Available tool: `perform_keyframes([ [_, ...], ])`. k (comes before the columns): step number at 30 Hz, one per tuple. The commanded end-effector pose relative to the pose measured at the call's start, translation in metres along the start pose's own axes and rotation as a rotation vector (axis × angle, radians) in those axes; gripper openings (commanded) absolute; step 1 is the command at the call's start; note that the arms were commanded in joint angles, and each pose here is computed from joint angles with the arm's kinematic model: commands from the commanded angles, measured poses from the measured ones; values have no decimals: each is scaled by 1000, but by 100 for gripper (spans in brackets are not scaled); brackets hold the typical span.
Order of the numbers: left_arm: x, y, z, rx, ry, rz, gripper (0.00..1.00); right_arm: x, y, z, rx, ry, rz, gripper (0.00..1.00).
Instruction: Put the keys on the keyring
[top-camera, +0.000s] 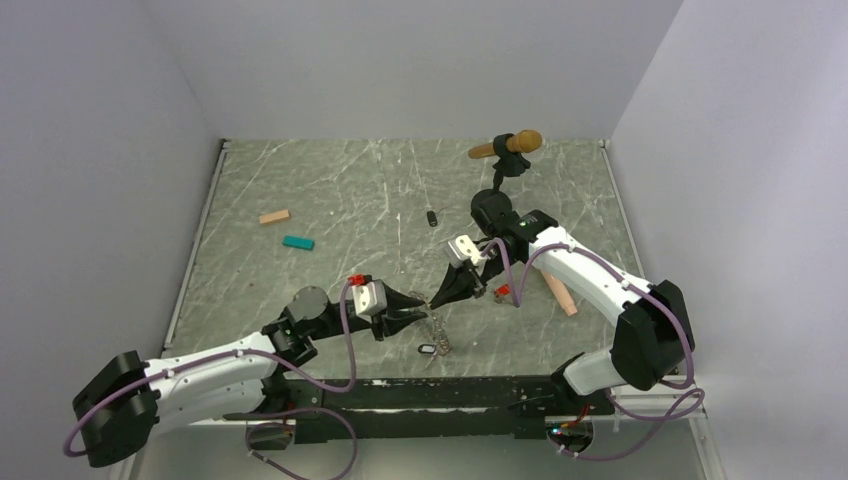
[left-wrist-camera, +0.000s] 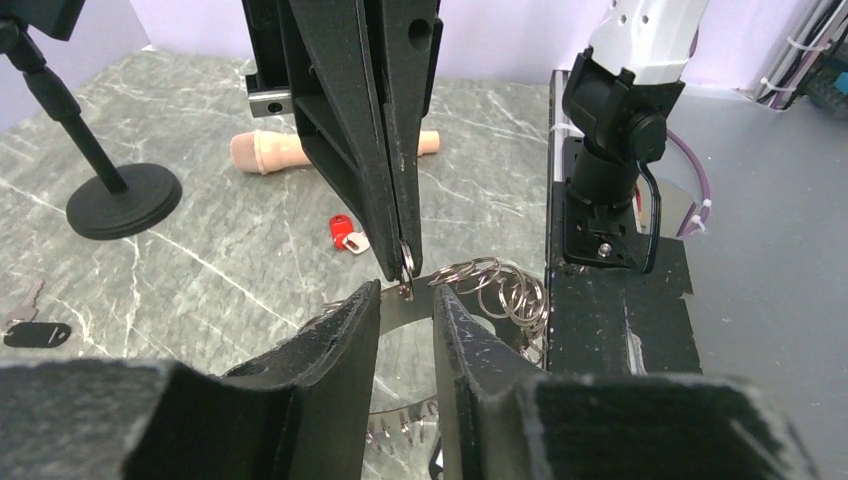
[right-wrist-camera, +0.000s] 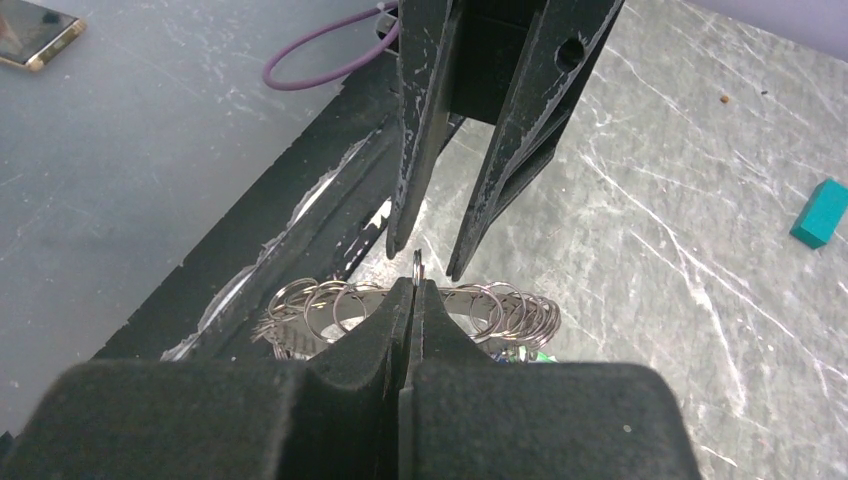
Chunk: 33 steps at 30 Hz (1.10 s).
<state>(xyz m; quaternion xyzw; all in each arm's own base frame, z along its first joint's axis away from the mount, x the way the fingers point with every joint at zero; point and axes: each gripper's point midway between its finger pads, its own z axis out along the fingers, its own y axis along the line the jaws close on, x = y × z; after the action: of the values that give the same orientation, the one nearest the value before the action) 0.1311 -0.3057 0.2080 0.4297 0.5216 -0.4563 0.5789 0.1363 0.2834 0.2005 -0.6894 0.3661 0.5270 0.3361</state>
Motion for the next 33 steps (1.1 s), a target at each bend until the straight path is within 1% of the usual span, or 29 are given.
perform_keyframes([
  [1, -20, 1, 9, 8, -54, -1, 30, -16, -3, 0, 4, -59, -63, 0],
  [8, -22, 4, 12, 1, -56, 4, 19, -15, -4, 0, 3, -61, -53, 0],
  [14, -25, 3, 12, 0, -68, 1, 19, -14, -4, 0, 6, -59, -47, 0],
  [16, -24, 3, 12, 3, -66, -2, 17, -14, -5, 0, 6, -59, -47, 0],
  [18, -23, 3, 13, 7, -60, -8, 12, -15, -5, 1, 6, -61, -46, 0],
  [21, -23, 2, 13, 10, -61, -12, 0, -15, -5, 0, 8, -60, -45, 0],
  [24, -22, 4, 14, -1, -53, -17, 0, -13, -6, 1, 9, -56, -40, 0],
  [25, -22, 6, 13, -13, -46, -23, 0, -12, -6, 1, 11, -54, -34, 1],
  [29, -21, 14, 10, -66, 10, -32, 0, -8, -6, 0, 14, -35, -25, 11],
  [33, -18, 14, 8, -63, 106, -43, 0, -7, -8, -1, 21, -26, -6, 17],
])
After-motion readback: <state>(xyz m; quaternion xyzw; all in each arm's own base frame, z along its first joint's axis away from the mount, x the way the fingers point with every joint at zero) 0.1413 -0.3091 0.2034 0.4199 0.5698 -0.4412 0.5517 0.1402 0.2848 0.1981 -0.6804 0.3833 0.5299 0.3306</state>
